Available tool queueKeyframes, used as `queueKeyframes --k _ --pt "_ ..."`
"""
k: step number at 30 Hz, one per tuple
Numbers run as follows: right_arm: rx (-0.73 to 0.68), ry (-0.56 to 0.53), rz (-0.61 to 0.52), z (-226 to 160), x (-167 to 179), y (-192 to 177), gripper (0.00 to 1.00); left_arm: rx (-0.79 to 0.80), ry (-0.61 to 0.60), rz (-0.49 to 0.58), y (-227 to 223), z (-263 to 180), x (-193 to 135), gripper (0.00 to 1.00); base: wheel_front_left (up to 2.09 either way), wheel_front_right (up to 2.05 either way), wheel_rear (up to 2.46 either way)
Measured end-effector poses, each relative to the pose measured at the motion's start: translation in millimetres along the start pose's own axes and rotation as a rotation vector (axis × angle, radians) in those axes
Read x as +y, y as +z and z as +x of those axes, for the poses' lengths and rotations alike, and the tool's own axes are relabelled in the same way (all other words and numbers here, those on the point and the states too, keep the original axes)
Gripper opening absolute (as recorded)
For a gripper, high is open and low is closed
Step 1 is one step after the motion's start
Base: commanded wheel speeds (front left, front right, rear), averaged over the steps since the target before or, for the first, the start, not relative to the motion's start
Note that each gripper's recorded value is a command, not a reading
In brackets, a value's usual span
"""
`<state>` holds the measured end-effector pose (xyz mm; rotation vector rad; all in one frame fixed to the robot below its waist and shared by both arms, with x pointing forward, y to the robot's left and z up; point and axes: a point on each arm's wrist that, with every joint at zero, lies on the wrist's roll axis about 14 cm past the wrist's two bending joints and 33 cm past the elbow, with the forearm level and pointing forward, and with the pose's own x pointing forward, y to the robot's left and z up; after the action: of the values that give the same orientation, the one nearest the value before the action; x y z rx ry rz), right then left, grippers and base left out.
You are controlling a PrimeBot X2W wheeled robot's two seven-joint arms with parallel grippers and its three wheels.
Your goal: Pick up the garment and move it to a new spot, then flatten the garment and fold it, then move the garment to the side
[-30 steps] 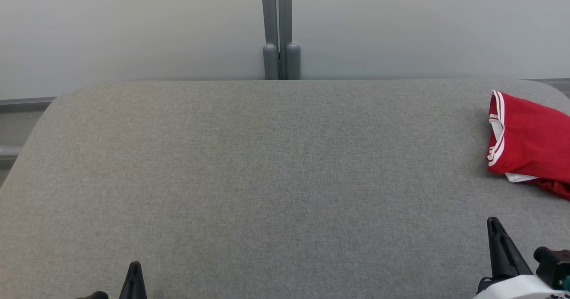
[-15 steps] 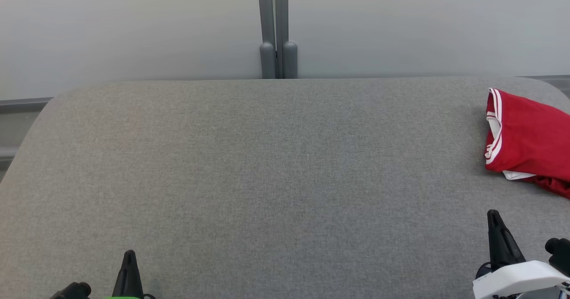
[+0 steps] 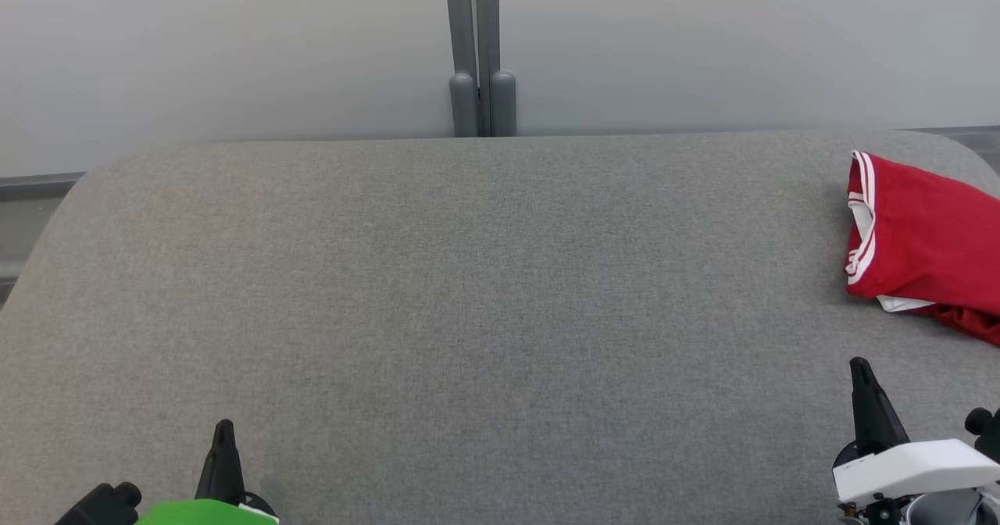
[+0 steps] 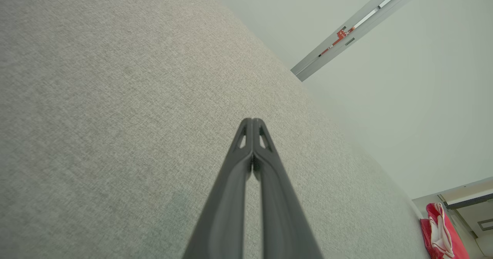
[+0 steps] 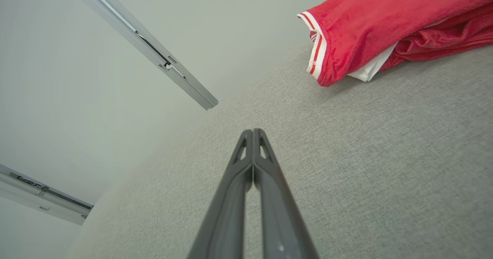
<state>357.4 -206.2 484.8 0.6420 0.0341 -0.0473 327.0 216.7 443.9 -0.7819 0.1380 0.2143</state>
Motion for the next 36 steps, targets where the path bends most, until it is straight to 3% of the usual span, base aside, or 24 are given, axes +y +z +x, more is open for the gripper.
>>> queueKeyframes --k 36 --pt "0.011 -0.003 0.465 15.4 6.4 3.3 0.0 0.024 -0.085 -0.397 12.9 22.6 -27.5 0.0 0.0 0.0 0.0"
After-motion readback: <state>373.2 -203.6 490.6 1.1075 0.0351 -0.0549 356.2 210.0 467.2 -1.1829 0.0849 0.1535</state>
